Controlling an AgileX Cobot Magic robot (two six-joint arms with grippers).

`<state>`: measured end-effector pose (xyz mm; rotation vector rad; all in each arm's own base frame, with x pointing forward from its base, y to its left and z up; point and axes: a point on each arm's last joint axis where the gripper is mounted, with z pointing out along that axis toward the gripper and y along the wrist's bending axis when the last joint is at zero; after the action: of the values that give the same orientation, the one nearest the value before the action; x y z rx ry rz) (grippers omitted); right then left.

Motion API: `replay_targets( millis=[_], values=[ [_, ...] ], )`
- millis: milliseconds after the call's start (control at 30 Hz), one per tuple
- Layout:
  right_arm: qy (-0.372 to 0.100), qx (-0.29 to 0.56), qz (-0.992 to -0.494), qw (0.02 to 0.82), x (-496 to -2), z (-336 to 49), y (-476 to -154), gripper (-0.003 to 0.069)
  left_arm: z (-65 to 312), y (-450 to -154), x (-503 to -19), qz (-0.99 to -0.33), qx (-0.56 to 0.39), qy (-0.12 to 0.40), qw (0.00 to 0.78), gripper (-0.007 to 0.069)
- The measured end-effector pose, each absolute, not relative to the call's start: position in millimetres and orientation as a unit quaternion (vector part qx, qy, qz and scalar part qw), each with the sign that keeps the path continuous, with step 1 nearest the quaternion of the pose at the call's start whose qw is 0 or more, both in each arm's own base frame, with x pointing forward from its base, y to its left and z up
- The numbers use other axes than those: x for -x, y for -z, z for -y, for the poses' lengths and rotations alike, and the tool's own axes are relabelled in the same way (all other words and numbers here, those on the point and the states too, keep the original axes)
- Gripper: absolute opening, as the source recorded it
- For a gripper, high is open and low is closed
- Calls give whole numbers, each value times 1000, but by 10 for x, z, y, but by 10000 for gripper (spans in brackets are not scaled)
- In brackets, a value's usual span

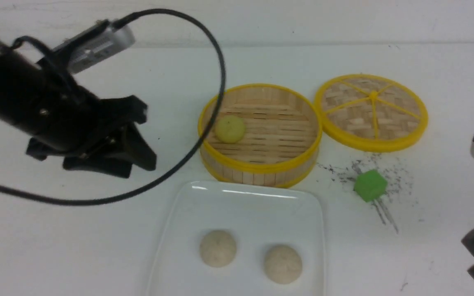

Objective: Put the steamed buns into the plate on the white tablecloth.
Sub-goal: 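Reach into the bamboo steamer and grasp a bun with the left gripper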

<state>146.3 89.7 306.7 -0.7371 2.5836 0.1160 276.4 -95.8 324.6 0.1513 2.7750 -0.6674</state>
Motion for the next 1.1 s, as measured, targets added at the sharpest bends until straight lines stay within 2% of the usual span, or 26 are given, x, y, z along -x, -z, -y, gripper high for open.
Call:
replay_targets(
  millis=[100,267,500,533,867,967,1100],
  values=[
    [-48,266,-930,248,-1397,-853,-3054,-13,1308,-3207,-3081,-965,-79,197,156,378],
    [-54,262,-927,264,-1392,-850,-3071,-10,1672,-3065,-3609,-969,-82,144,182,410],
    [-61,241,-931,266,-1397,-854,-3067,-7,1997,-2835,-4221,-967,-55,139,206,412],
    [-62,241,-931,266,-1397,-855,-3067,-7,2003,-2856,-4223,-966,-56,140,209,412],
    [-63,239,-932,267,-1398,-855,-3067,0,2161,-2269,-4555,-974,-50,131,177,402],
    [-63,239,-932,267,-1399,-855,-3067,0,2174,-2181,-4586,-974,-53,130,178,363],
    [-63,239,-931,268,-1400,-856,-3065,2,2181,-2137,-4601,-974,-59,128,178,174]
  ],
)
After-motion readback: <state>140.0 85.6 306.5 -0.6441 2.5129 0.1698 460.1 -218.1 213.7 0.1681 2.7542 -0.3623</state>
